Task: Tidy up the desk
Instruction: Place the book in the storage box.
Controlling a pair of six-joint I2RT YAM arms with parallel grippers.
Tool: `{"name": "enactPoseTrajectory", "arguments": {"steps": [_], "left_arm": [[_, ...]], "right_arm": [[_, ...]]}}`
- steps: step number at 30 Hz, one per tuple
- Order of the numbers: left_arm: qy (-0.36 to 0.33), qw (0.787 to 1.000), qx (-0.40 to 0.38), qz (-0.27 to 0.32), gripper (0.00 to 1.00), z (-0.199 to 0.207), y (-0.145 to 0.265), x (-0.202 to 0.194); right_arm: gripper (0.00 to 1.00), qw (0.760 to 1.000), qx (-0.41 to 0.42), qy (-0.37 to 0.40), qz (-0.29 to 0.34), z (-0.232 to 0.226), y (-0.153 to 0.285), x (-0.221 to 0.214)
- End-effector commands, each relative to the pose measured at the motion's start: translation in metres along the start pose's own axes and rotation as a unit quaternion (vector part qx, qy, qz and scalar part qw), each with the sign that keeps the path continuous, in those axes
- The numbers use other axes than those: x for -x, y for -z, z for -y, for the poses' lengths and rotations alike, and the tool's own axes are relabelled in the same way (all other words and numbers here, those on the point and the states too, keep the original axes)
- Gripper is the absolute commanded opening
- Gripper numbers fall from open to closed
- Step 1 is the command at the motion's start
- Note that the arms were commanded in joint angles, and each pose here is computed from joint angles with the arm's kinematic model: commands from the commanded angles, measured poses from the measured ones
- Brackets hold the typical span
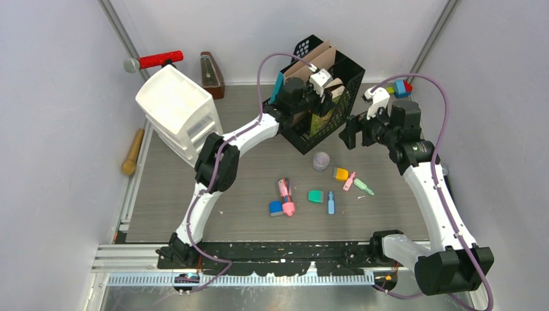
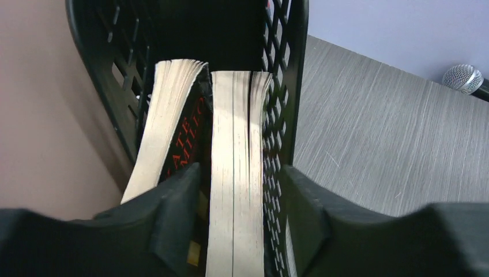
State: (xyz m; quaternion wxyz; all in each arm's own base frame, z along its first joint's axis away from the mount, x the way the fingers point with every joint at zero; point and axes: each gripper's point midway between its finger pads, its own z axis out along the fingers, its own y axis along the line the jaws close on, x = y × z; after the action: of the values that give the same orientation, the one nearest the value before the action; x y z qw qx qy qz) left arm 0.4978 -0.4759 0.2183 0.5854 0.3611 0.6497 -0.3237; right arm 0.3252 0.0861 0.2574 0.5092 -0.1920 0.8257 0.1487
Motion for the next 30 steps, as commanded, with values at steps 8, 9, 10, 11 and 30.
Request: {"name": "enactPoseTrajectory", "arguments": {"steps": [8,9,10,11,30], "left_arm": [[-0.033,0.999,-0.009,0.03,0.91,0.01,0.035,0.081],[-0.031,0.999,-0.013,0.026,0.92,0.014,0.041,0.085],[-0.027,0.999,-0.019,0.019,0.93,0.018,0.048,0.087],[-0.024,0.999,-0.024,0.008,0.93,0.022,0.055,0.083],[-0.086,0.972,0.076,-0.203,1.0,0.029,0.243,-0.046]], "right_arm": [[0.94,0.995,-0.082,-0.014,0.052,0.029,0.01,0.044],[0.96,0.994,-0.093,-0.018,0.055,0.033,0.011,0.048],[0.97,0.993,-0.101,-0.022,0.06,0.036,0.011,0.051],[0.99,0.99,-0.119,-0.037,0.065,0.041,0.012,0.053],[0.99,0.972,-0.142,-0.125,0.141,0.084,-0.065,0.105]]}}
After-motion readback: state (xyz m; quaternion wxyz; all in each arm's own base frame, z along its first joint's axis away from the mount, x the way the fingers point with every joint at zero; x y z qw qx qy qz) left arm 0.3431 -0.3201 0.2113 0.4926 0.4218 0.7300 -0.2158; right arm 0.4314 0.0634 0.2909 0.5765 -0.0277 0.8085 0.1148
